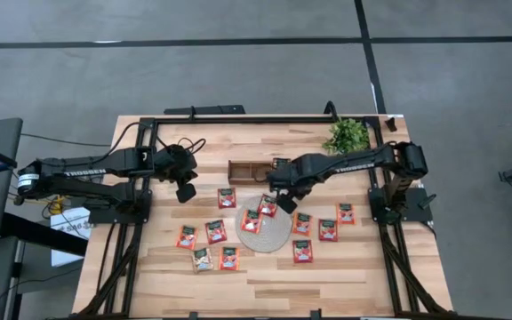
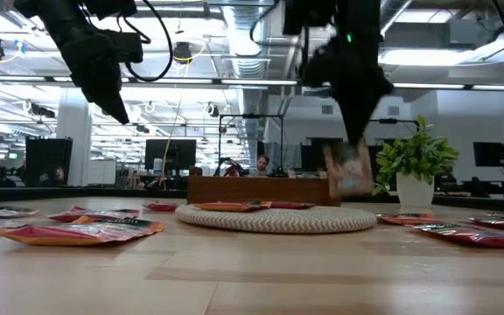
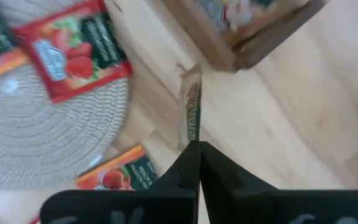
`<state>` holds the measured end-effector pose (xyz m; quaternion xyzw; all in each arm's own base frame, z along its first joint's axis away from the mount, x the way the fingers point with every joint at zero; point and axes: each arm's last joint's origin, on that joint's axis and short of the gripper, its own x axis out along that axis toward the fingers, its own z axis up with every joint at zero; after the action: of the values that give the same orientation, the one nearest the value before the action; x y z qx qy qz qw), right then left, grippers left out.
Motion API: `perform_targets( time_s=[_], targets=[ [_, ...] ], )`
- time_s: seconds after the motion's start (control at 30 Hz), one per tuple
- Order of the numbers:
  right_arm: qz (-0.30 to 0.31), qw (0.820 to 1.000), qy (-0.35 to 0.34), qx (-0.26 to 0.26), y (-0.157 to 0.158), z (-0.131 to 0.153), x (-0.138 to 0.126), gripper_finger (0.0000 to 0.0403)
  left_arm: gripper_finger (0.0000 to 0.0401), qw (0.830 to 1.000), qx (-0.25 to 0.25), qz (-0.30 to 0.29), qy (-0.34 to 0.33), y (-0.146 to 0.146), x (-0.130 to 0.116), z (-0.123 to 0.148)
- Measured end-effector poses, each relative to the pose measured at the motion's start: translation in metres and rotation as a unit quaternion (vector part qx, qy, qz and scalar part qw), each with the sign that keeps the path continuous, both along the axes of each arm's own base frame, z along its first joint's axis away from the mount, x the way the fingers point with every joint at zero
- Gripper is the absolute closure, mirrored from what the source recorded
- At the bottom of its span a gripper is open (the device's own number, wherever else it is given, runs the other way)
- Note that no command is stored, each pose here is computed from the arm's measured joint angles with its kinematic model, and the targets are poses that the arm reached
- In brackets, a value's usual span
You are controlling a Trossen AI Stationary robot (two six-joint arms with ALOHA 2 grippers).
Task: Pick & Place Tea
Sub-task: Put the brown tea bag into the right section of the wooden organizer
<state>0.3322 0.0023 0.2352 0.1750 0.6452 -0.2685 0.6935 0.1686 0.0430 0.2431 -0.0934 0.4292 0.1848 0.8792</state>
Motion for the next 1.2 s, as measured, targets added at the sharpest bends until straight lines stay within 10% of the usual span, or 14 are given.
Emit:
perform_targets(
  time_s=[0.37,1.2],
  targets=[
    [0.116,0.990,-0.037,-0.075,-0.020,0.060,0.012,0.0403,0.0401,1.000,0.002,0.000,-0.007,0.000,0.001,0.001],
    [0.327,0.939,-0.011,-0.110,-0.073,0.040,0.017,0.0403,0.0401,1.000,0.002,0.000,-0.007,0.000,0.001,0.001]
  ],
)
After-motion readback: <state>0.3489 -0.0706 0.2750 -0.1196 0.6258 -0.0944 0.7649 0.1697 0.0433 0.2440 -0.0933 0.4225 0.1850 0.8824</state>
